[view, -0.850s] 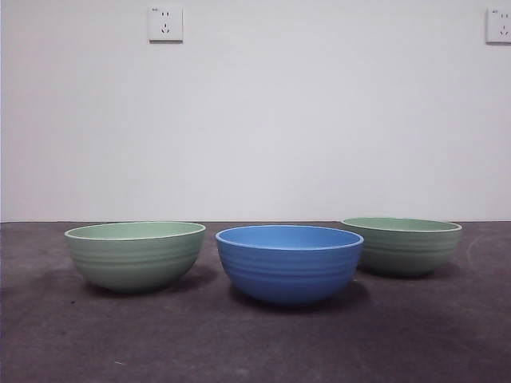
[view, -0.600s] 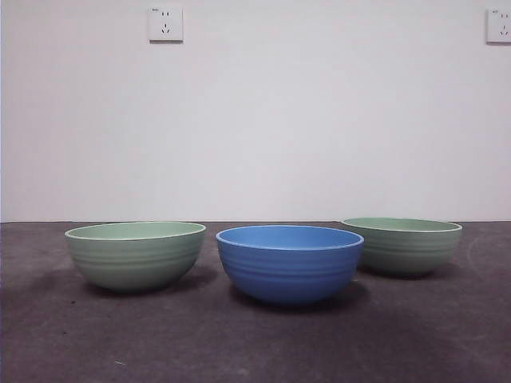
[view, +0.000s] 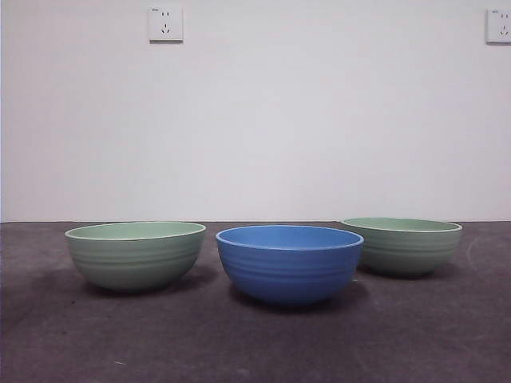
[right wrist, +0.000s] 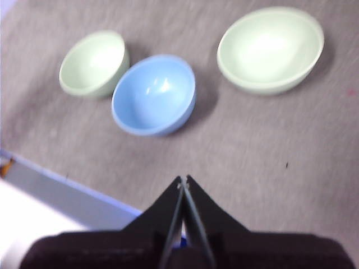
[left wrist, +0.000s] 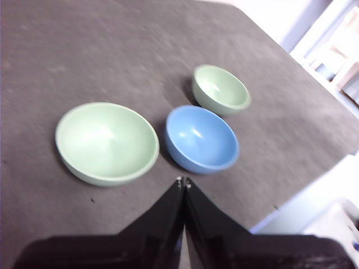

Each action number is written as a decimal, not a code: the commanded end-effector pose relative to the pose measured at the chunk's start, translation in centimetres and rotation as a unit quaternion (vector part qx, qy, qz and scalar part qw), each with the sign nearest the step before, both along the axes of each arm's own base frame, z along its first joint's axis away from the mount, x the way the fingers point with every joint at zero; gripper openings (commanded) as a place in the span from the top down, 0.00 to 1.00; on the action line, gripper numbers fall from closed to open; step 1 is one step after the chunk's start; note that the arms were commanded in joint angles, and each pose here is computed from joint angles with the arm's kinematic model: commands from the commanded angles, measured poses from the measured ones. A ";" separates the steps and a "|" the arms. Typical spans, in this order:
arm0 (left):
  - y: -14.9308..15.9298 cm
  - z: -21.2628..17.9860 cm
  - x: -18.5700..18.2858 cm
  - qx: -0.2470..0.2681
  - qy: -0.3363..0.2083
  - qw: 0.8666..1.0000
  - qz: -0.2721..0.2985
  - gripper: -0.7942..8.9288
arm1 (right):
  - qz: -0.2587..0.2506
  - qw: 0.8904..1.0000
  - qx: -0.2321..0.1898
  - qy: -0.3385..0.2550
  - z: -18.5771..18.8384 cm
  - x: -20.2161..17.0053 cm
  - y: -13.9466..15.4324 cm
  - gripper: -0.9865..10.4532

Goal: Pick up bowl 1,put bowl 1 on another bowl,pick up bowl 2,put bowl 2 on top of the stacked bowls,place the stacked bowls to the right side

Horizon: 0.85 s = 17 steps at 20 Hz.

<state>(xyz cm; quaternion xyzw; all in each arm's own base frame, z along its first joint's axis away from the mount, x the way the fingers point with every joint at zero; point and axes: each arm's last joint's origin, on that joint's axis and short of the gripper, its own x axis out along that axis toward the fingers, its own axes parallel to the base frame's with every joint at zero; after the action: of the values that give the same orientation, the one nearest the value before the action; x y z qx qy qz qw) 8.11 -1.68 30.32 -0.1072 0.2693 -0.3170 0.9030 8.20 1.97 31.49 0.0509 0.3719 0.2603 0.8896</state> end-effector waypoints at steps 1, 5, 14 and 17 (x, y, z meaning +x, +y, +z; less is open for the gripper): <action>-0.1 0.4 -0.5 0.022 0.001 0.999 -0.029 0.93 | 0.023 0.999 -0.016 0.014 0.1 -0.1 0.1 0.92; -0.2 0.4 -1.2 0.035 0.021 0.998 -0.043 0.93 | 0.026 0.999 -0.018 0.038 -0.1 -0.3 0.1 0.92; -0.2 0.1 -1.5 0.040 0.036 0.997 -0.045 0.87 | 0.024 0.999 -0.017 0.041 -0.1 -0.3 0.1 0.89; -0.2 0.1 -1.5 0.039 0.037 0.998 -0.045 0.52 | 0.021 0.999 -0.015 0.043 -0.1 -0.3 0.1 0.72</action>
<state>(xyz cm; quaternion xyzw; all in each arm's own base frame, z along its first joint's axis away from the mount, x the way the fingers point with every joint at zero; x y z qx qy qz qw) 6.64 -1.83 30.46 -0.0785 0.3230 -0.3383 0.8804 7.93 2.05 31.26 0.0407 0.4177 0.2701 0.8666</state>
